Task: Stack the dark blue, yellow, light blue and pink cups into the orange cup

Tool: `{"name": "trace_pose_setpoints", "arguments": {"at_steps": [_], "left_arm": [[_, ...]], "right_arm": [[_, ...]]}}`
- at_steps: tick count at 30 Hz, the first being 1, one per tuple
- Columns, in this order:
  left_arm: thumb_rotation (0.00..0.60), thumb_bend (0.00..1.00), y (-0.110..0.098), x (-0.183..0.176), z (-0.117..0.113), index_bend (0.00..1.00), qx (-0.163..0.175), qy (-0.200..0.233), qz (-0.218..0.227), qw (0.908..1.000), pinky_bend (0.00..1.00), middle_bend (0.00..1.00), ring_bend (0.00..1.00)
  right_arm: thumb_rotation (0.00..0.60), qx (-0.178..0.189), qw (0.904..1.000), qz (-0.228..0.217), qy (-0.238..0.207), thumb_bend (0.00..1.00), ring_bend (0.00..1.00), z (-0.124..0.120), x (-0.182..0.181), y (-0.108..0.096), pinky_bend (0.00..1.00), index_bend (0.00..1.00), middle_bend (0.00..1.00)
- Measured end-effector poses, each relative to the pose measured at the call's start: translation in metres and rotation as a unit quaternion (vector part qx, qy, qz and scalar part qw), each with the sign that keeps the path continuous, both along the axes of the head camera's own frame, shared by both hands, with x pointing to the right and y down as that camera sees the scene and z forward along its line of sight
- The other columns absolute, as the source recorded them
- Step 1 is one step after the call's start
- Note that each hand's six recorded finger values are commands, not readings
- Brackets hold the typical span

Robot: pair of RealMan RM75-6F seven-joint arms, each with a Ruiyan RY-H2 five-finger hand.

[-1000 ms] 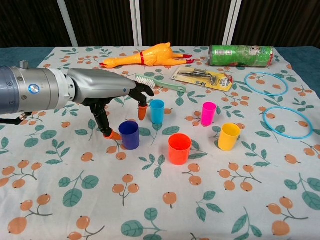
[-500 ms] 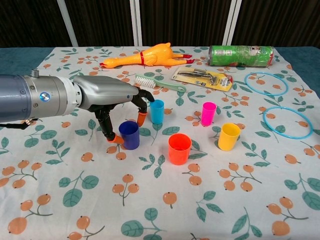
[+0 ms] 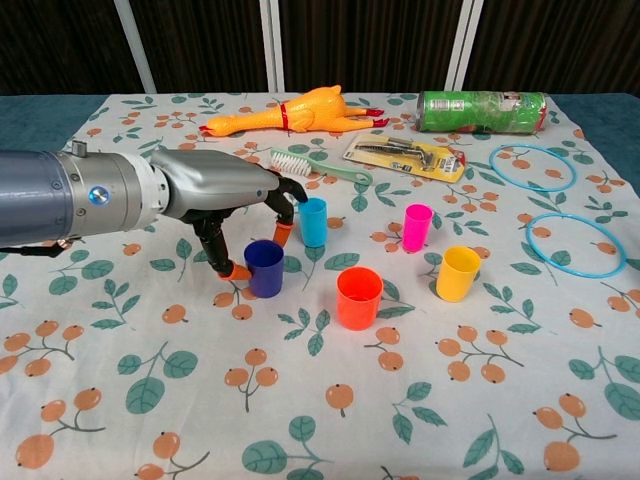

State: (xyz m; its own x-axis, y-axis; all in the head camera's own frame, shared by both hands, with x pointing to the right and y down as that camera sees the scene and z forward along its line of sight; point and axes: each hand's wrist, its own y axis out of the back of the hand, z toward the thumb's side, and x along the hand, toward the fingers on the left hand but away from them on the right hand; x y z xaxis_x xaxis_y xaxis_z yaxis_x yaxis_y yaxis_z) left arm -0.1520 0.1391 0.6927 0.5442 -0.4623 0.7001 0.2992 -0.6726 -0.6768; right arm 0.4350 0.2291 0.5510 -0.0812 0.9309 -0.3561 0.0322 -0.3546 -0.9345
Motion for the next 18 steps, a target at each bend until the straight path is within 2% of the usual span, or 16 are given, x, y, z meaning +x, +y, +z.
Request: {"name": "trace_pose_setpoints", "arguments": {"at_steps": [9, 18], "left_arm": [[0.6, 0.31, 0.001, 0.004, -0.006, 0.49, 0.002, 0.011, 0.001, 0.9999, 0.03, 0.09, 0.0], [0.6, 0.31, -0.002, 0.009, -0.033, 0.49, 0.019, 0.04, 0.006, 0.999, 0.03, 0.09, 0.0]], "right_arm": [[0.6, 0.0, 1.0, 0.0, -0.003, 0.32, 0.05, 0.0, -0.001, 0.0, 0.1, 0.11, 0.04], [0.6, 0.003, 1.0, 0.0, -0.004, 0.32, 0.05, 0.0, -0.002, 0.0, 0.1, 0.11, 0.04]]}}
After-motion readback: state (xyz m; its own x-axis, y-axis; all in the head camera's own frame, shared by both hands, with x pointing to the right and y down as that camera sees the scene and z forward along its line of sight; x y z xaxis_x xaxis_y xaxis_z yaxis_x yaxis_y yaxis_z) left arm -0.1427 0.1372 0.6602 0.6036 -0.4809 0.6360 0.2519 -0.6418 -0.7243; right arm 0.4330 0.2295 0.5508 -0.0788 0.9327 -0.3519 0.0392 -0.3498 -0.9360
